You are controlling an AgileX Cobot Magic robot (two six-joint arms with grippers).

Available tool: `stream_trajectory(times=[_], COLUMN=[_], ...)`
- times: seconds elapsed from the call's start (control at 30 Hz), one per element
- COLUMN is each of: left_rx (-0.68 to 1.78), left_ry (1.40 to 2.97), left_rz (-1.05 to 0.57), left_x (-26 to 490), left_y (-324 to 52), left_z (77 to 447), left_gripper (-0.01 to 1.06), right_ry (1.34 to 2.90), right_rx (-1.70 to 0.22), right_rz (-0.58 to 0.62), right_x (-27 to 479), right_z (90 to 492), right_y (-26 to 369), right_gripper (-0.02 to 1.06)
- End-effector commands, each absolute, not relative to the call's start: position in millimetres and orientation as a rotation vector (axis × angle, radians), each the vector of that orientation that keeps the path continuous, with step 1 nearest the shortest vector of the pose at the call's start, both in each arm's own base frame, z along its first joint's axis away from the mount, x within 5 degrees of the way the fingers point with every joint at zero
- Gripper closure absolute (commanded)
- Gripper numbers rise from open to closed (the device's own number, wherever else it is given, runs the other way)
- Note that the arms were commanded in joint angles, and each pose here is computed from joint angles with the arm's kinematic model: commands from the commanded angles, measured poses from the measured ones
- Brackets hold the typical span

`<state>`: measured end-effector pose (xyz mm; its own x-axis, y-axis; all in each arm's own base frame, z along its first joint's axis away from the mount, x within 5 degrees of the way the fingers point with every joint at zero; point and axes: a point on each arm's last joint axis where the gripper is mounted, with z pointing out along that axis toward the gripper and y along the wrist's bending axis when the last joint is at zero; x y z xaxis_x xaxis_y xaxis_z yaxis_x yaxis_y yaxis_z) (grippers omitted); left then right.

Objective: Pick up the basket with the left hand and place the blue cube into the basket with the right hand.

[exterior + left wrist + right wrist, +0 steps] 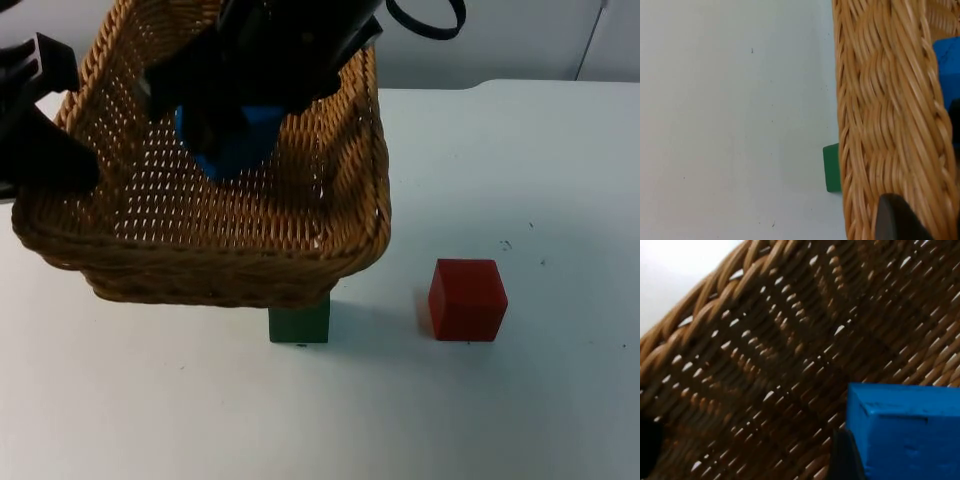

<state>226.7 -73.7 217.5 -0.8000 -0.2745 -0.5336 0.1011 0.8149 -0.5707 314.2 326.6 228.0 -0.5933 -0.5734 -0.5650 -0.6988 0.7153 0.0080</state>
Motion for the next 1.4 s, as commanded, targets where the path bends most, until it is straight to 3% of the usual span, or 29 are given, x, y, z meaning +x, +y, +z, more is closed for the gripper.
stream_trajectory(times=[0.0,0.1,0.23,0.4,0.43,0.47,0.57,0.6,0.7,0.9,1.37], left_rx=[-0.148,-0.147,-0.145,-0.147,-0.147,-0.147,-0.147,-0.147,-0.147,-0.147,-0.161], left_ry=[2.353,2.353,2.354,2.353,2.353,2.353,2.353,2.353,2.353,2.353,2.345], left_rz=[-0.841,-0.844,-0.846,-0.847,-0.847,-0.847,-0.847,-0.847,-0.847,-0.847,-0.84], left_x=[225.7,225.6,225.5,225.5,225.5,225.5,225.5,225.5,225.5,225.5,226.7], left_y=[-75.5,-75.6,-75.8,-75.8,-75.8,-75.8,-75.8,-75.8,-75.8,-75.8,-75.1], left_z=[223.2,223.2,223.3,223.3,223.3,223.3,223.3,223.3,223.3,223.3,224.0], left_gripper=[1.05,1.05,1.05,1.05,1.05,1.05,1.05,1.05,1.05,1.05,1.05], right_ry=[2.355,2.347,2.341,2.336,2.336,2.333,2.326,2.326,2.321,2.299,2.226], right_rx=[-0.979,-0.976,-0.974,-0.972,-0.972,-0.97,-0.968,-0.968,-0.965,-0.956,-0.95], right_rz=[0.308,0.312,0.315,0.317,0.317,0.319,0.322,0.322,0.325,0.336,0.295], right_x=[314.8,315.3,315.6,315.8,315.8,316.0,316.1,316.1,315.3,312.5,280.8], right_z=[230.9,231.4,231.7,232.0,232.0,232.2,233.5,233.5,237.3,250.8,337.2], right_y=[328.8,329.3,329.7,330.0,330.0,330.2,330.3,330.3,329.4,326.4,287.5], right_gripper=[1.05,1.04,0.93,0.61,0.61,0.55,0.27,0.27,0.14,0.14,0.17])
